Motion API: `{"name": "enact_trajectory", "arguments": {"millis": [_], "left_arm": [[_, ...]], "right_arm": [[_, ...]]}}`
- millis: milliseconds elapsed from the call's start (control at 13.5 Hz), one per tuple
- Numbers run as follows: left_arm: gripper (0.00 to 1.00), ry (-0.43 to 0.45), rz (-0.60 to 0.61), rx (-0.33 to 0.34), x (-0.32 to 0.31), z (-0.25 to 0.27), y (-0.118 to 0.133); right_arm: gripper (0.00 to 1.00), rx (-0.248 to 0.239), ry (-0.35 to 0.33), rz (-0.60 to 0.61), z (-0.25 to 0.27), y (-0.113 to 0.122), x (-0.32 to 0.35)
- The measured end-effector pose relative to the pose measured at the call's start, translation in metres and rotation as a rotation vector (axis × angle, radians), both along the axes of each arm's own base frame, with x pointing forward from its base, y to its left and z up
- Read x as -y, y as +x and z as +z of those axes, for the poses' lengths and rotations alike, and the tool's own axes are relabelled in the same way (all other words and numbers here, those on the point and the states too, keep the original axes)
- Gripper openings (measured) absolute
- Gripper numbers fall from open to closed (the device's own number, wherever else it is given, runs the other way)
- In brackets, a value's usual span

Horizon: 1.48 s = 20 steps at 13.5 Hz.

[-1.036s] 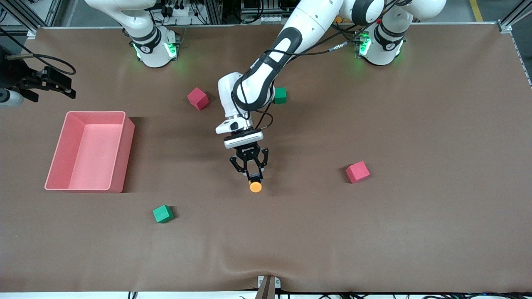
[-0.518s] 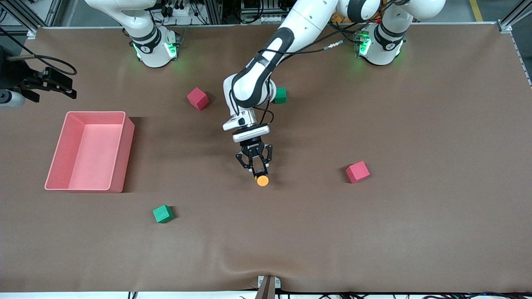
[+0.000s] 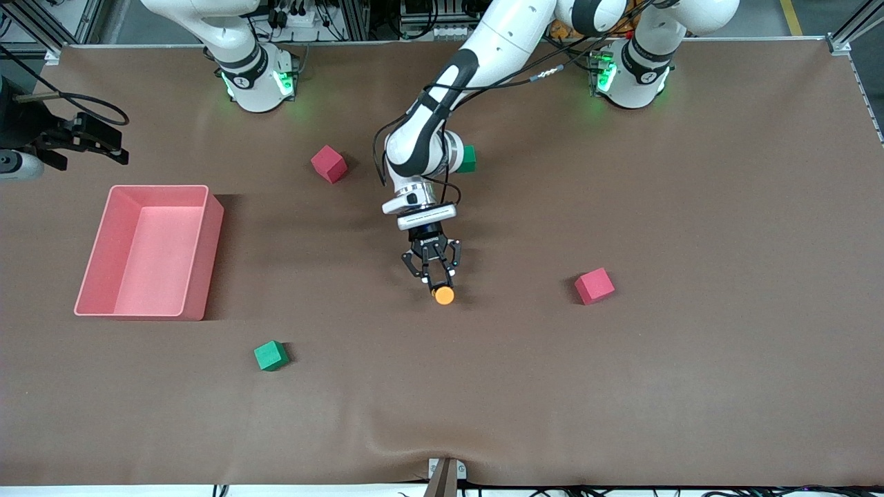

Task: Place and upright button with both arms
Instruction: 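Lift the button with the left gripper, yellow cap pointing up, then lower the button upright onto the table and open the left gripper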

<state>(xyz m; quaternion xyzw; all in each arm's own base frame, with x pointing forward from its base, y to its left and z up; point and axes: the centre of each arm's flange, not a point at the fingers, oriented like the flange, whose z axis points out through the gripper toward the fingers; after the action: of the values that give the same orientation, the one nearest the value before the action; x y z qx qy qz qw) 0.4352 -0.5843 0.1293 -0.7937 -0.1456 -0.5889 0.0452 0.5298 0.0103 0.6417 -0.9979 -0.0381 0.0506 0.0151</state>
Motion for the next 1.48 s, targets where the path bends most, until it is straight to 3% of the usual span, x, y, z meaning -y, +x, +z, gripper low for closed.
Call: {"name": "enact_trajectory", "arguments": {"millis": [592,1479], "left_arm": [[0.41,0.031,-0.009,0.005,-0.014,-0.048,-0.007],[0.41,0.017,-0.016,0.072,-0.015,-0.059,-0.013]], "right_arm": [[1.00,-0.001,0.000,0.000,0.000,0.000,0.000],[1.00,-0.006,0.000,0.003,-0.003,0.000,-0.002]]}}
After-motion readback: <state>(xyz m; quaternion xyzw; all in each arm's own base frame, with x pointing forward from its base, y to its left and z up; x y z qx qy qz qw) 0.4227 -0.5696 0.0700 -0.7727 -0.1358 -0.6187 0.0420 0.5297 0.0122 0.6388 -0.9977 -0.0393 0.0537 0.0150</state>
